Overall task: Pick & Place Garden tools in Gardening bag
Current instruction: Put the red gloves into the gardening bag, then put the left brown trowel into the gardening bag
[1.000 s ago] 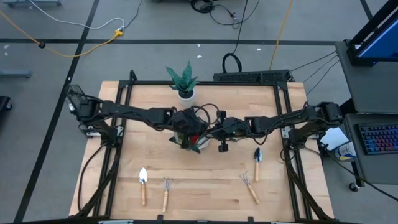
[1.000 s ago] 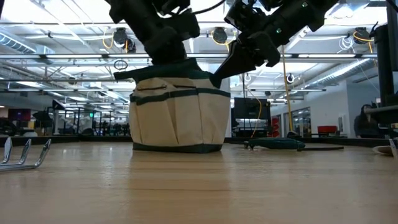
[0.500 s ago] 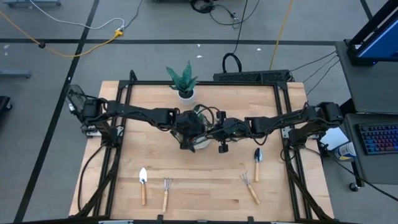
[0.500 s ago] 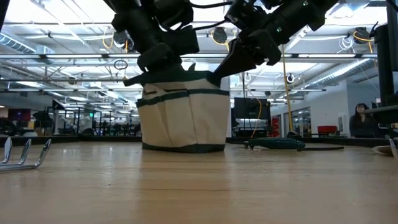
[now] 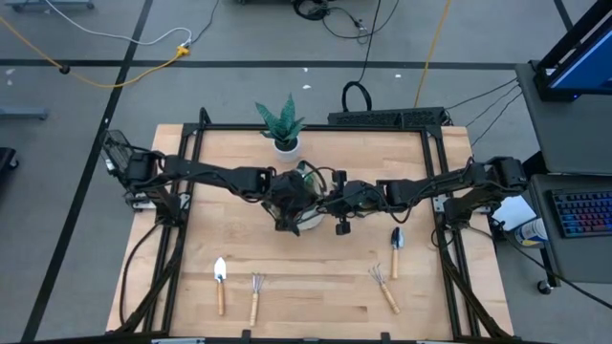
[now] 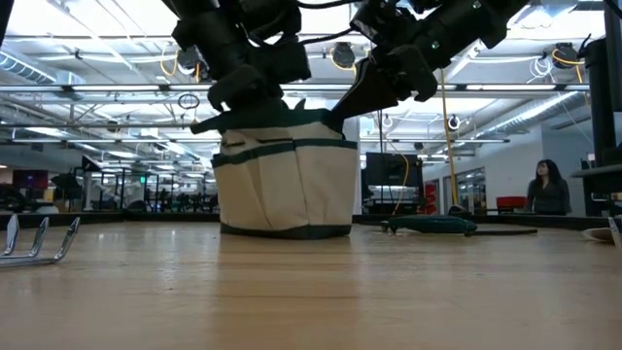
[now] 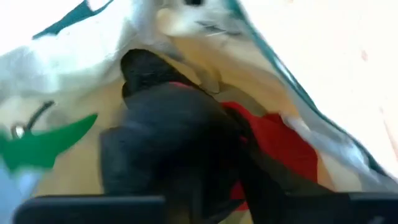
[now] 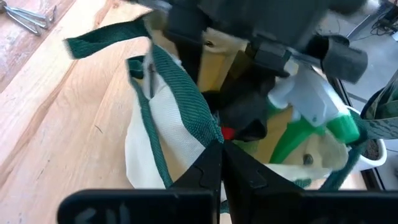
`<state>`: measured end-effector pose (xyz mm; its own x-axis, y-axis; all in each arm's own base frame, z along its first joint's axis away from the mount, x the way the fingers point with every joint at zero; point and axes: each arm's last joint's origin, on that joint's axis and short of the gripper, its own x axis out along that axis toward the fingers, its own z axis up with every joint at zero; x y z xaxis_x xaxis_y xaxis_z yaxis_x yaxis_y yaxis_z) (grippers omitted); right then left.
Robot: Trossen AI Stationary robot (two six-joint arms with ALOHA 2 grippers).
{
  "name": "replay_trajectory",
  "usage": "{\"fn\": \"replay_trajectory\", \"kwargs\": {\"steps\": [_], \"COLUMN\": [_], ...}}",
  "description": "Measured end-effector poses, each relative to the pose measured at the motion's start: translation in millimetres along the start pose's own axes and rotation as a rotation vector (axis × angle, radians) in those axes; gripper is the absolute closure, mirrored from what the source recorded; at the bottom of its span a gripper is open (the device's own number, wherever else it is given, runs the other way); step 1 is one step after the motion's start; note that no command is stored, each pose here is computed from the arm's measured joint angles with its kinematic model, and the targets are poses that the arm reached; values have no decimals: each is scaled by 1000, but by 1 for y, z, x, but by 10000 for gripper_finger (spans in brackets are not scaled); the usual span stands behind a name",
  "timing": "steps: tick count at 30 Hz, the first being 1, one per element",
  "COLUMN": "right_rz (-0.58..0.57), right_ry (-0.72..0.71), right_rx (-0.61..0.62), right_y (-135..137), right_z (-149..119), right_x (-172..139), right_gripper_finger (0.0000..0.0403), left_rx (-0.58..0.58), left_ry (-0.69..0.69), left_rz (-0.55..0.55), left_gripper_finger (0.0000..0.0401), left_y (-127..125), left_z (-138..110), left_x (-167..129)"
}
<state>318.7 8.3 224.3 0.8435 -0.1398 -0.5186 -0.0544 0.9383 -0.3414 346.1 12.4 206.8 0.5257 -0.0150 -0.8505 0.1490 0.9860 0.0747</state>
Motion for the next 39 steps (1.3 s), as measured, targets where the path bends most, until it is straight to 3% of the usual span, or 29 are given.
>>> {"fn": "replay_trajectory", "kwargs": {"steps": [9,19,24,29,39], "right_rz": [-3,-4,-3,8,14], "right_ry": [1,9,-7,-25,-77], "right_rx": [31,55,52,42,46], "right_y": [0,0,1,6,9], "right_z": [0,-1,2,6,15], "right_x": [0,0,-2,-7,-18], "right_gripper_finger": [394,330,297,268,236], "left_rx": [85,119,61,13,-263], "left_ry": [-50,-190,-220,-149,8], "left_rz": [40,147,132,86,9], "left_gripper_finger": [208,213,233,248,252], "left_y": [-17,-30,-41,-57,-100], "left_z": [7,13,10,1,-16], "left_x": [-23,-80,-101,-104,-106]}}
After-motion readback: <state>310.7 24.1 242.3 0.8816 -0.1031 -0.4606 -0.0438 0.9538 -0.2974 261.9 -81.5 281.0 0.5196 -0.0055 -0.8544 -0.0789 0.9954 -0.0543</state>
